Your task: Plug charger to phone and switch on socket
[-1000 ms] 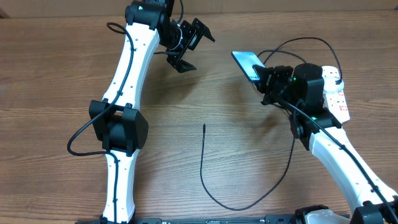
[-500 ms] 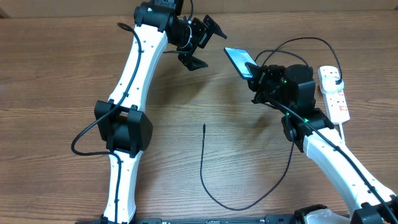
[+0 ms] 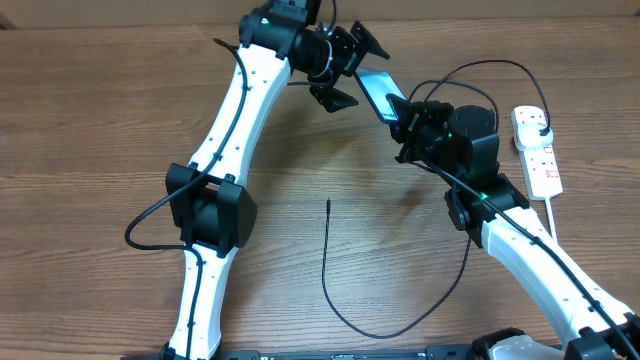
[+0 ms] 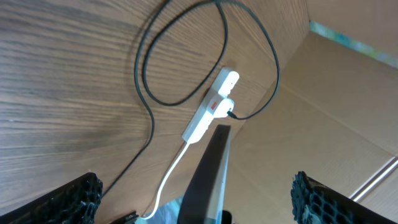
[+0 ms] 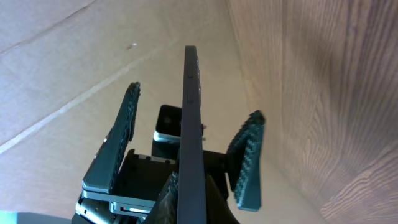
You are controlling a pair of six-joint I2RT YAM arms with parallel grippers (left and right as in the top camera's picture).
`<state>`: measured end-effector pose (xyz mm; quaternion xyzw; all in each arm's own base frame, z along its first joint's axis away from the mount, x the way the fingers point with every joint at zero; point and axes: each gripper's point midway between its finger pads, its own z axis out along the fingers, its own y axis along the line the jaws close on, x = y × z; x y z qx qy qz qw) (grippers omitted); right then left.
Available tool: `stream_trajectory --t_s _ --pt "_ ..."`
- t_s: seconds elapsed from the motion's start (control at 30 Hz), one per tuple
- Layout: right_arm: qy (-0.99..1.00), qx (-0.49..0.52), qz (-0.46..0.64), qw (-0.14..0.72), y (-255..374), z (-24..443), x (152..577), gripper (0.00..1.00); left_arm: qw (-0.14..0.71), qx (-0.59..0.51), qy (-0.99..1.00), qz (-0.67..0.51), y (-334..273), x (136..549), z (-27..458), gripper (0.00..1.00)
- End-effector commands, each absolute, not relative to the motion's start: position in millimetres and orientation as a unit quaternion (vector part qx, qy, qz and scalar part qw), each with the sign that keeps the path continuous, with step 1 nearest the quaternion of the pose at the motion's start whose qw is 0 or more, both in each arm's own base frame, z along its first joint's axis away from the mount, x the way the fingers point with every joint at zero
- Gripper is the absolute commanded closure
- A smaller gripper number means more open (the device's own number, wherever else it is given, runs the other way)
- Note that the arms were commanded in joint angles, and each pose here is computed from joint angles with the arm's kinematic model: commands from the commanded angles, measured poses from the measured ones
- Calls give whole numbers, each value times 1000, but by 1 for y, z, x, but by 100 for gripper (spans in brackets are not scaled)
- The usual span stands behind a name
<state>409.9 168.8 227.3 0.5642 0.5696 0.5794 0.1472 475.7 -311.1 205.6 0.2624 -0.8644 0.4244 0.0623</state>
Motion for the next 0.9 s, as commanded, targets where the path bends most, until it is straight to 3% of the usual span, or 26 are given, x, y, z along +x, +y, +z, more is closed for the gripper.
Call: stream_trajectory --t_s 0.0,0.2,0.4,0.67,0.87 --pt "553 559 600 148 171 246 414 96 46 249 -855 452 -316 468 246 0" --pt "553 558 602 148 172 247 413 96 49 253 -854 452 -317 468 246 1" --pt "547 560 606 142 175 249 413 96 49 253 -854 451 -317 468 246 18" --pt "547 556 610 140 177 251 413 96 50 252 -855 451 -317 467 246 20" --pt "548 554 611 139 178 252 412 96 50 252 -855 451 -317 467 246 38"
